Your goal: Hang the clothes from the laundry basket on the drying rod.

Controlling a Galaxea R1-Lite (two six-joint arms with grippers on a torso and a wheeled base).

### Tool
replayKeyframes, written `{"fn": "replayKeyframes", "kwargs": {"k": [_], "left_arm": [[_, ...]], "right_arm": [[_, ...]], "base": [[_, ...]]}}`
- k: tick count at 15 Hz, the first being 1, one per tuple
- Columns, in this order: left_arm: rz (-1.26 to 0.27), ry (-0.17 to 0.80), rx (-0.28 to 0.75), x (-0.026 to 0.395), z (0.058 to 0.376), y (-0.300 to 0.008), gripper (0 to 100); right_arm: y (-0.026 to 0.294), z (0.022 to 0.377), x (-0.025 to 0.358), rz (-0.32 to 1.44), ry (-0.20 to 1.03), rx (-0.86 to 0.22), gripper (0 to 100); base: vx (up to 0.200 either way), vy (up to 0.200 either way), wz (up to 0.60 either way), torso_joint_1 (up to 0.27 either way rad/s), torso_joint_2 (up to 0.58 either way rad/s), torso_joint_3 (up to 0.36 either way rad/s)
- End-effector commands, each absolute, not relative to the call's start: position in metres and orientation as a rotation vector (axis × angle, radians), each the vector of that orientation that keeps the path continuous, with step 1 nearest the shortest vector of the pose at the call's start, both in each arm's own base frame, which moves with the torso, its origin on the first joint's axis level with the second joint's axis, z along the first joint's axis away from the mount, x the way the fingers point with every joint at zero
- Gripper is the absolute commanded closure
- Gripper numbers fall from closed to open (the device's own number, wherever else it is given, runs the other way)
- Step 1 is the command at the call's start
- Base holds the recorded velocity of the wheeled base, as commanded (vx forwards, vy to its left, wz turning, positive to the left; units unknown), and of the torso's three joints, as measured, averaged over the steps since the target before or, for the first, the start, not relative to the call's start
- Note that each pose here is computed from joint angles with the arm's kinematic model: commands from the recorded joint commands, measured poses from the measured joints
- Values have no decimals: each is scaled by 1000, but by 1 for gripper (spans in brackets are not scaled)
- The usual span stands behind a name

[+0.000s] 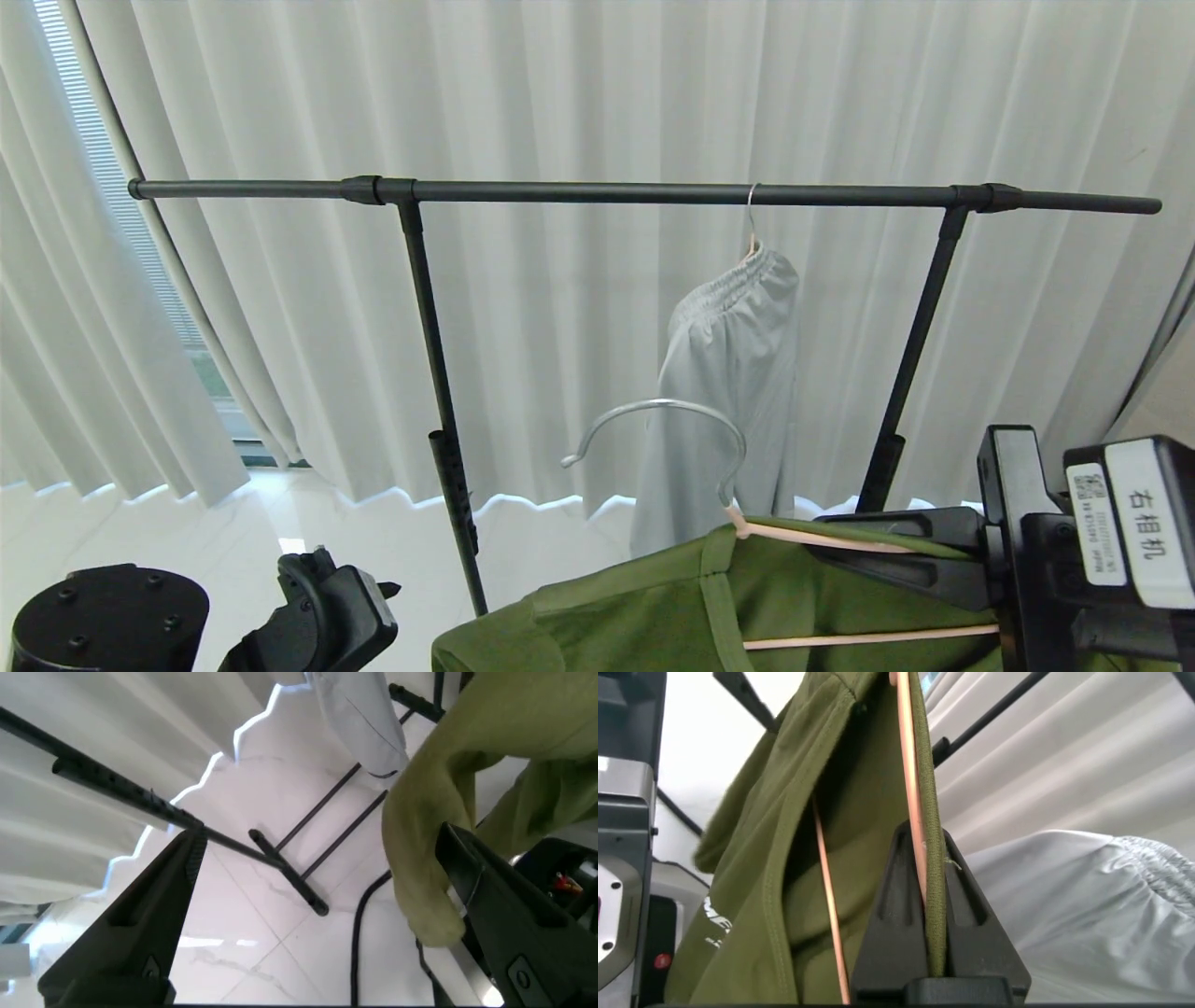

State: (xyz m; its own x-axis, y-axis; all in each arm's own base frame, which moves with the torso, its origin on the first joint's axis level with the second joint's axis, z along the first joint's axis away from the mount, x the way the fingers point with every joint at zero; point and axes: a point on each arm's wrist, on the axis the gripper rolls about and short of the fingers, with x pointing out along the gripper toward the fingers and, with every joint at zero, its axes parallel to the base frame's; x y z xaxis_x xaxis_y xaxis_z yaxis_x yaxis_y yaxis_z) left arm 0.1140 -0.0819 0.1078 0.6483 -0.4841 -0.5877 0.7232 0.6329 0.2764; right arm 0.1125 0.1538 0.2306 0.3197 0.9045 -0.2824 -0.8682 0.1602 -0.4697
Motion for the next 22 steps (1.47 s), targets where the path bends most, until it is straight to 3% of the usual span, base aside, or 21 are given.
{"fn": "replayKeyframes", "kwargs": {"k": [1, 9, 10, 15, 18, 22], "left_arm": [[-744, 487, 522, 113, 109, -83, 0], [-768, 470, 518, 113, 110, -85, 0], [-774, 467, 518, 113, 110, -86, 100], [-760, 470, 516, 113, 110, -85, 100], [-676, 468, 492, 121, 113, -75, 100], [-562, 341, 437, 120, 131, -60, 100]], "right_arm": [[152, 232, 111, 1266, -78, -616, 100], [153, 235, 111, 1267, -92, -613, 100], [154, 235, 111, 1268, -94, -612, 100], [150, 238, 108, 1263, -111, -607, 100], [147, 237, 107, 1258, -103, -610, 100], [138, 228, 118, 1186, -26, -589, 100]], "base": [[0, 0, 0, 0, 0, 0], [0, 0, 0, 0, 0, 0], [0, 0, 0, 0, 0, 0], [0, 0, 0, 0, 0, 0], [0, 0, 0, 0, 0, 0], [0, 0, 0, 0, 0, 0]]}}
